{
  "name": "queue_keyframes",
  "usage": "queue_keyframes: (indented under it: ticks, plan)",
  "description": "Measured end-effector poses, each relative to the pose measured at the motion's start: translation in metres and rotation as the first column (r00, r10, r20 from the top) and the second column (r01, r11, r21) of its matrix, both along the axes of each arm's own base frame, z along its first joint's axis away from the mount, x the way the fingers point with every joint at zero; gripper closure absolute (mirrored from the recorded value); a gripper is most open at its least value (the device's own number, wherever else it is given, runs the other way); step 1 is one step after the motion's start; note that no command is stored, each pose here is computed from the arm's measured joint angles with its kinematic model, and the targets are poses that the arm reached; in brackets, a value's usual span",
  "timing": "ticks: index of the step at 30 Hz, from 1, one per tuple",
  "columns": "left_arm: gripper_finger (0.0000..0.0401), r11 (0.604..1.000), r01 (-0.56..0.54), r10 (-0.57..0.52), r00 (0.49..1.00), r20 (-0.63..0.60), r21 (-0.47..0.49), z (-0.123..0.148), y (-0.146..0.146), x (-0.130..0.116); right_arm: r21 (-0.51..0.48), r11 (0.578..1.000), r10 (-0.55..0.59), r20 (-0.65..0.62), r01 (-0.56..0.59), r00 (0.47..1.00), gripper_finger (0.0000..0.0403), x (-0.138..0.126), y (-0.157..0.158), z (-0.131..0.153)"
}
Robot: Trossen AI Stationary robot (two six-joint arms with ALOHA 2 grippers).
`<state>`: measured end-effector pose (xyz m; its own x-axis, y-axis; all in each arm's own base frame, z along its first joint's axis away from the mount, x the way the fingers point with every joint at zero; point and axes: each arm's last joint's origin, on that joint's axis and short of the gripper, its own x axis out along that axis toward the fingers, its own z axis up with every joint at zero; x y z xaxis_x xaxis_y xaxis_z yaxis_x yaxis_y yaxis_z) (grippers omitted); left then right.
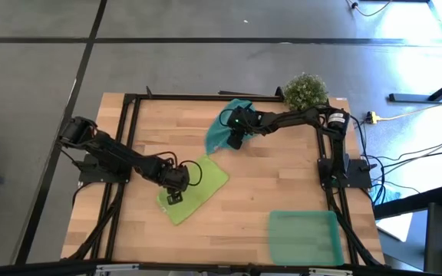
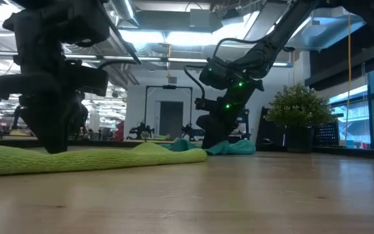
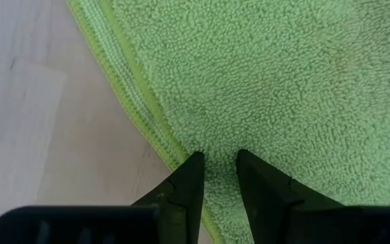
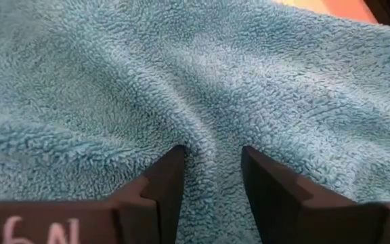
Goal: Roll microfiber towels into tight, uniform cylinder then place into a basket
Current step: Fold the green microfiber cloth
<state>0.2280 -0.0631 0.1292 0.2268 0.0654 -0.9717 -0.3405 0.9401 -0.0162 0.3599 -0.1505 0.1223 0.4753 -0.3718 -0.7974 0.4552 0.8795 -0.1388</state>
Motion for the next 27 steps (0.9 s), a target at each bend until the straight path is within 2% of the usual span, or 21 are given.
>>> queue_keyframes:
  ticks: [4, 7, 10, 12, 14, 16, 18, 20, 23, 27]
  plan:
    - [0.0312, 0.998, 0.034, -0.034, 0.999, 0.005, 0.052, 0.013, 0.001, 0.0, -0.043, 0.996, 0.073, -0.022, -0.074, 0.997, 0.0254, -0.001, 0.004, 0.01]
    - [0.0312, 0.996, 0.031, -0.036, 0.997, 0.068, 0.078, 0.032, 0.002, 0.003, -0.05, 0.993, 0.102, -0.026, -0.103, 0.994, 0.0254, -0.003, 0.012, 0.023]
    - [0.0312, 0.993, 0.022, -0.026, 0.999, 0.031, 0.117, 0.037, 0.005, -0.006, -0.023, 0.991, 0.135, -0.009, -0.135, 0.991, 0.0254, -0.003, 0.028, 0.037]
    - [0.0312, 0.994, 0.007, -0.012, 0.999, 0.045, 0.111, 0.041, 0.006, -0.007, 0.029, 0.981, 0.193, 0.015, -0.194, 0.981, 0.0254, -0.002, 0.043, 0.044]
    - [0.0312, 0.995, 0.0, -0.003, 1.0, 0.031, 0.104, 0.04, 0.006, -0.01, 0.105, 0.951, 0.286, 0.068, -0.292, 0.956, 0.0254, 0.002, 0.059, 0.048]
    - [0.0312, 0.994, -0.009, 0.008, 1.0, 0.007, 0.108, 0.034, 0.006, -0.015, 0.165, 0.89, 0.411, 0.116, -0.425, 0.904, 0.0254, 0.006, 0.078, 0.048]
    - [0.0312, 0.996, -0.022, 0.022, 1.0, -0.007, 0.087, 0.027, 0.006, -0.018, 0.18, 0.825, 0.517, 0.138, -0.535, 0.845, 0.0254, 0.011, 0.097, 0.045]
    - [0.0312, 0.998, -0.039, 0.041, 0.999, -0.03, 0.051, 0.019, 0.007, -0.023, 0.185, 0.779, 0.584, 0.132, -0.599, 0.801, 0.0254, 0.014, 0.114, 0.039]
    - [0.0312, 0.998, -0.053, 0.055, 0.998, -0.036, 0.034, 0.012, 0.006, -0.028, 0.147, 0.739, 0.64, 0.152, -0.657, 0.754, 0.0254, 0.022, 0.133, 0.032]
    - [0.0312, 0.996, -0.087, 0.087, 0.995, -0.049, 0.003, 0.007, 0.006, -0.032, 0.108, 0.71, 0.672, 0.19, -0.696, 0.716, 0.0254, 0.032, 0.149, 0.022]
